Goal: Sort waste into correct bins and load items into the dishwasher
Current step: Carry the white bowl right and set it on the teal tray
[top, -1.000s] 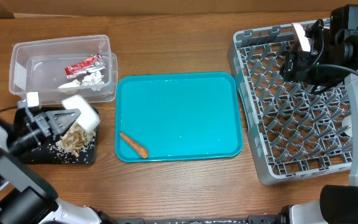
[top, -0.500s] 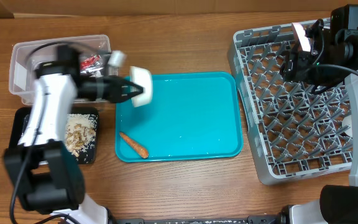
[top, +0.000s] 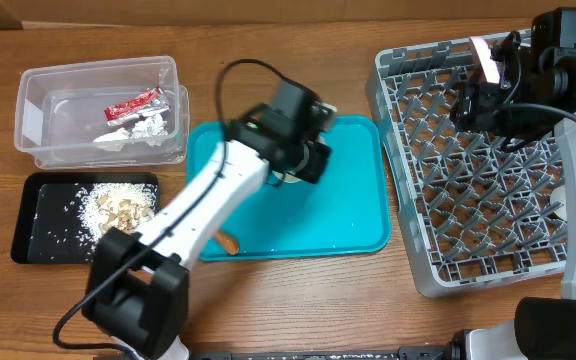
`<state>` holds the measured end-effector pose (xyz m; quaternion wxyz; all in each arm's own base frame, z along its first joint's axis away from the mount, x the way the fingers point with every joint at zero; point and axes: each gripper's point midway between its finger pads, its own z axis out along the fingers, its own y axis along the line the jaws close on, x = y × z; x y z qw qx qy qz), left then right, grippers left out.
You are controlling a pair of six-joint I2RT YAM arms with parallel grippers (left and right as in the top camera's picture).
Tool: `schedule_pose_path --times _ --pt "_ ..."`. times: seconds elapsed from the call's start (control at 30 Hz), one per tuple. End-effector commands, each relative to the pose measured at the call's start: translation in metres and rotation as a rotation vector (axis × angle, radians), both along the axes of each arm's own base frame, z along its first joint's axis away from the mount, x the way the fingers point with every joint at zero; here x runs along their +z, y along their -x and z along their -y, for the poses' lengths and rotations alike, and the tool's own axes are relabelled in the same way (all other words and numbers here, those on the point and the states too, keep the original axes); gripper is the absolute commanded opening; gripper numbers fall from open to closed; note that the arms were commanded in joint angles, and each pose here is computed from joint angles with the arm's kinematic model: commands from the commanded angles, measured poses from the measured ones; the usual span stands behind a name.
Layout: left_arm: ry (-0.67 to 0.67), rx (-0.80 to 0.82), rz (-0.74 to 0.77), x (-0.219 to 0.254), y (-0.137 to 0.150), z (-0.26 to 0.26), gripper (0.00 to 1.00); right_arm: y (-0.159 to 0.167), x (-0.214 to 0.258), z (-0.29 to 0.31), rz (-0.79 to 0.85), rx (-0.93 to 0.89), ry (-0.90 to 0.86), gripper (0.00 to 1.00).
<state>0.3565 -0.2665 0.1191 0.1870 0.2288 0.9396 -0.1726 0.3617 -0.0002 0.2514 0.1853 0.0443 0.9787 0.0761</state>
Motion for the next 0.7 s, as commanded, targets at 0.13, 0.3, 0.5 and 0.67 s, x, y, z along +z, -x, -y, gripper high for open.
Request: schedule_pose_path --times 0.13,0.3,0.5,0.67 --pt "-0.158 0.106 0.025 -0.041 -0.019 -0.010 0.10 -0.002 0.006 -0.002 0.018 0.002 -0.013 0.80" --pt "-0.152 0.097 0.043 -0.038 -0.023 -0.009 0.48 -0.002 0.006 -0.003 0.020 0.003 -0.017 0.80" --pt "-0.137 0.181 0.015 0.007 -0.030 -0.028 0.67 -0.009 0.010 -0.009 0.053 0.019 -0.052 0.82" --pt "-0.108 0.326 0.018 0.064 -0.043 -0.075 0.72 -0.023 0.026 -0.048 0.140 0.123 -0.204 0.82"
